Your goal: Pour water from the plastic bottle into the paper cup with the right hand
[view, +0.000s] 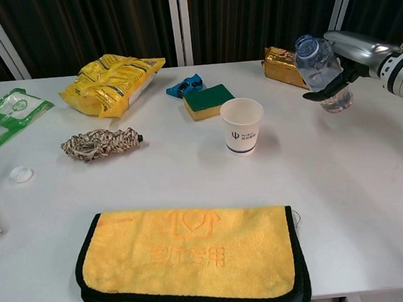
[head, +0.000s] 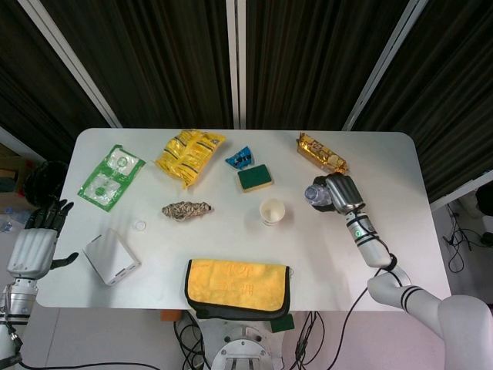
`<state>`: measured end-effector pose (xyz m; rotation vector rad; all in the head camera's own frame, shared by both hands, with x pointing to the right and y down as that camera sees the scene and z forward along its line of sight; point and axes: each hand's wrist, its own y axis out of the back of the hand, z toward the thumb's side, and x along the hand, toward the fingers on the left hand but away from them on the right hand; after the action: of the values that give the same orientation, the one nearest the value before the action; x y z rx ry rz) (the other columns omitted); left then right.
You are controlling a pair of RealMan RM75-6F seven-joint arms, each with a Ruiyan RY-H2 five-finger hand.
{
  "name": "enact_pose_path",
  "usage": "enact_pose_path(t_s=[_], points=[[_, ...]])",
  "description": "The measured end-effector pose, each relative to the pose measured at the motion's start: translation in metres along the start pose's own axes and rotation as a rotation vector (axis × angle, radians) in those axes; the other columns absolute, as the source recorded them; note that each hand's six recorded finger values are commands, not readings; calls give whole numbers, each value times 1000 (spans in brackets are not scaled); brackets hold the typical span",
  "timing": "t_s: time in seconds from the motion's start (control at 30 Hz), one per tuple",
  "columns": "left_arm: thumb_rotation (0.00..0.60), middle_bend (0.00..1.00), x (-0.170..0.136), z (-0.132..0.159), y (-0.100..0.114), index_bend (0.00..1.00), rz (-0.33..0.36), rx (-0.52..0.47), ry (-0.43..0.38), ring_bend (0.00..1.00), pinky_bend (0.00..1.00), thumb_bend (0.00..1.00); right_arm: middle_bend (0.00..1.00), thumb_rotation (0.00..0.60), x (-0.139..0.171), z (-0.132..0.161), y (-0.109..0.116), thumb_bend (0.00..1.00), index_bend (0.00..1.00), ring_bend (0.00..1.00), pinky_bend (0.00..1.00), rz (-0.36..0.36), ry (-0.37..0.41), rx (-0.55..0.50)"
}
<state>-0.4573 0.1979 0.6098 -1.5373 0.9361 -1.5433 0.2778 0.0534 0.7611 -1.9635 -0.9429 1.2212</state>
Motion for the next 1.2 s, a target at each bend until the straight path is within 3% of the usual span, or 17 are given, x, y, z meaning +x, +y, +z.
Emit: enact_pose_path(t_s=[0.7,1.2], points=[[600,69,-2,-16,0,75,9,-23,44,22,130,87,613,600,-25,35,-12,392,838,472,360,32,62,303],[600,69,-3,-21,0,75,8,-29,52,22,130,87,606,600,-31,50,-13,393,844,472,360,1,92,455]])
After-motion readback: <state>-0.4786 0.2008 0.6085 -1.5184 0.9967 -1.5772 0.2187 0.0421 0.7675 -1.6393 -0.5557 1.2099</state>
